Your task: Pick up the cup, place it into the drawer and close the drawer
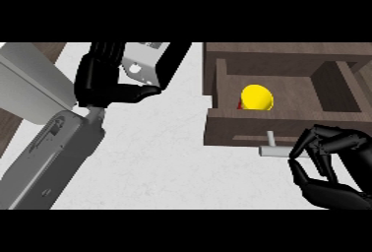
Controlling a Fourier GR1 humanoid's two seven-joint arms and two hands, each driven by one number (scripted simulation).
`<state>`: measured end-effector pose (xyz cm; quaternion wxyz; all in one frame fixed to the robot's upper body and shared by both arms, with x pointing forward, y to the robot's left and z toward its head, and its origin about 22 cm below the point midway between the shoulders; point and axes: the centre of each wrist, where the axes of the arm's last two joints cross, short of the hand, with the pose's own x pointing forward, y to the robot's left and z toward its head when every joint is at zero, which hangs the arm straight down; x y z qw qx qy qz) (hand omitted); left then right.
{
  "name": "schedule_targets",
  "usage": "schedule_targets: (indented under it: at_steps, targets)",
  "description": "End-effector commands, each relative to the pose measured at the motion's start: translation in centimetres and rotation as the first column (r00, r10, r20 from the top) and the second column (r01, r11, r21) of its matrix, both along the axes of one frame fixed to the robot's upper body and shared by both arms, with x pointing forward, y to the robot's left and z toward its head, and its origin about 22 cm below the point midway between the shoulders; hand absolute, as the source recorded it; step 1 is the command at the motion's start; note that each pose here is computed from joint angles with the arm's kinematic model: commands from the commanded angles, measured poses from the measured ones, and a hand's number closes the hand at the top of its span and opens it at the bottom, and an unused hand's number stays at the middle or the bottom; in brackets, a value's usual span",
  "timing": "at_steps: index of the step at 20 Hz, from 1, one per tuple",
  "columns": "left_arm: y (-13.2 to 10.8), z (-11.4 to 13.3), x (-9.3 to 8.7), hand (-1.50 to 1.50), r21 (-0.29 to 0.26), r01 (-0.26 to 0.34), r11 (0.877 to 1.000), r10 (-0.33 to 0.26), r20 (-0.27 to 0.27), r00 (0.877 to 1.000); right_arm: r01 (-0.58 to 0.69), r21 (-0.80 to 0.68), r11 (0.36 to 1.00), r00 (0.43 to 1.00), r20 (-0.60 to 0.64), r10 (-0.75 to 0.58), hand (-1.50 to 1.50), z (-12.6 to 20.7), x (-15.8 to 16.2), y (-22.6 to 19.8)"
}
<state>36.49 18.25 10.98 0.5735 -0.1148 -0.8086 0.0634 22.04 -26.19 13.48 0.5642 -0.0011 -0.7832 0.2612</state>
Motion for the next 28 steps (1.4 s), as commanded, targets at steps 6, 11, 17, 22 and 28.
schedule_targets:
  at_steps: [6, 11, 17, 22, 28]
  targets:
    - [5.7, -2.2, -4.2, -1.5, -0.019, -0.012, 1.0, 0.012, -0.004, 1.0, -0.033, -0.406, 0.913, 0.991, 0.102, 0.081, 1.5, -1.6, 2.0, 1.1]
    - [8.9, -4.2, -6.8, -1.5, 0.001, -0.014, 1.0, 0.014, -0.026, 1.0, -0.016, -0.528, 0.849, 0.993, 0.09, 0.075, 1.5, -6.7, 4.1, 2.5]
    - [13.1, -4.1, -8.7, -1.5, -0.015, -0.03, 0.999, 0.03, -0.021, 0.999, 0.011, -0.581, 0.814, 0.995, 0.087, 0.048, -1.5, -10.0, 6.6, 4.6]
    - [14.0, -5.9, -8.2, -1.5, -0.039, -0.031, 0.999, 0.03, -0.03, 0.999, -0.019, -0.655, 0.755, 0.999, 0.02, 0.043, -1.5, -12.4, 8.9, 3.4]
    - [15.5, -5.9, -9.1, -1.5, -0.048, -0.047, 0.998, 0.047, -0.007, 0.999, -0.046, -0.674, 0.737, 0.999, -0.022, 0.042, -1.5, -16.2, 11.5, 3.6]
